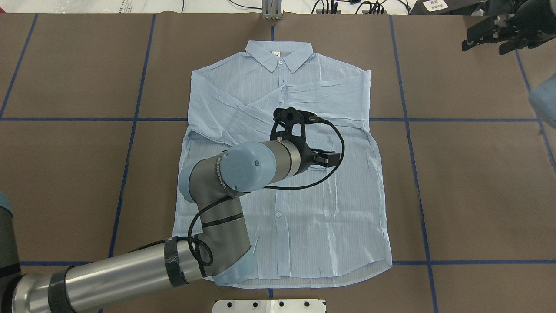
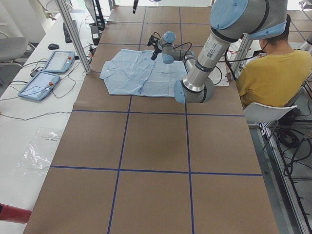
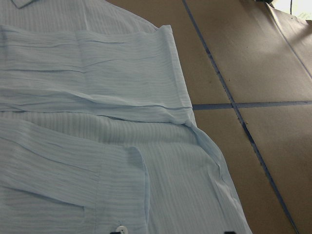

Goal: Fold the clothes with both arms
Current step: 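Release the sleeve and withdraw the left gripper while the right arm approaches, then lower both grippers to the shirt hem corners nearest the robot, then grasp the hem corners with both grippers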

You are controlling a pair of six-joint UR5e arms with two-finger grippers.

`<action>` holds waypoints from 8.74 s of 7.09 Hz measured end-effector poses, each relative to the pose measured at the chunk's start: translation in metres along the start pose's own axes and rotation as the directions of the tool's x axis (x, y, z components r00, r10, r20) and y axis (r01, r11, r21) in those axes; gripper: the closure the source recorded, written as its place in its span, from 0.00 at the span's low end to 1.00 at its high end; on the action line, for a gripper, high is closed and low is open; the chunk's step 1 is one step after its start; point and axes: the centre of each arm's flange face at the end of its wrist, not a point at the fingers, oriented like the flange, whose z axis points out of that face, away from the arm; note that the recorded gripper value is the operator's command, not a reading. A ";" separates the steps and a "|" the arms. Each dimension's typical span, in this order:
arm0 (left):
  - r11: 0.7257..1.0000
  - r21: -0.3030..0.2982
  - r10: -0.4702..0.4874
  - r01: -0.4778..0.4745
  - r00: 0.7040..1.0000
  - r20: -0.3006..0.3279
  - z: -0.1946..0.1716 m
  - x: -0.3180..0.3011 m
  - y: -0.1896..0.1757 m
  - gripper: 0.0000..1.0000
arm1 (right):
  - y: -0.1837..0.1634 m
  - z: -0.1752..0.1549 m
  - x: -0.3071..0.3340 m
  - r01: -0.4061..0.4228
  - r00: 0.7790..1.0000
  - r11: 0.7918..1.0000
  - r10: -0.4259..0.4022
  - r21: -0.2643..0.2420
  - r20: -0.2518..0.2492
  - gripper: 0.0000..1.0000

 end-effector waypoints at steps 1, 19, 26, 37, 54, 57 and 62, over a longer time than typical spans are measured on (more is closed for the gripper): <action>0.997 -0.043 0.057 -0.056 0.998 0.024 -0.024 -0.036 -0.008 0.00 | 0.034 0.017 -0.050 -0.042 0.999 0.999 0.043 0.028 -0.011 0.00; 0.931 -0.307 -0.077 0.200 0.926 0.371 -0.148 -0.168 0.244 0.28 | 0.298 0.075 -0.193 -0.182 0.983 0.975 0.183 0.126 0.002 0.00; 0.931 -0.306 -0.076 0.199 0.925 0.372 -0.142 -0.167 0.242 1.00 | 0.300 0.079 -0.193 -0.180 0.983 0.975 0.182 0.129 -0.004 0.00; 0.954 -0.243 -0.081 0.175 0.933 0.352 -0.147 -0.156 0.233 1.00 | 0.446 0.113 -0.123 -0.094 0.994 0.988 0.101 0.122 -0.048 0.47; 0.962 -0.217 -0.084 0.166 0.936 0.342 -0.153 -0.152 0.229 1.00 | 0.493 0.128 -0.136 -0.056 0.993 0.990 0.070 0.133 -0.096 1.00; 0.961 -0.219 -0.085 0.167 0.937 0.340 -0.153 -0.151 0.229 1.00 | 0.489 0.126 -0.135 -0.060 0.993 0.989 0.073 0.136 -0.096 1.00; 0.953 -0.241 -0.124 0.184 0.961 0.246 -0.202 -0.120 0.203 1.00 | 0.466 0.045 -0.143 -0.074 0.990 0.997 0.078 0.038 -0.116 1.00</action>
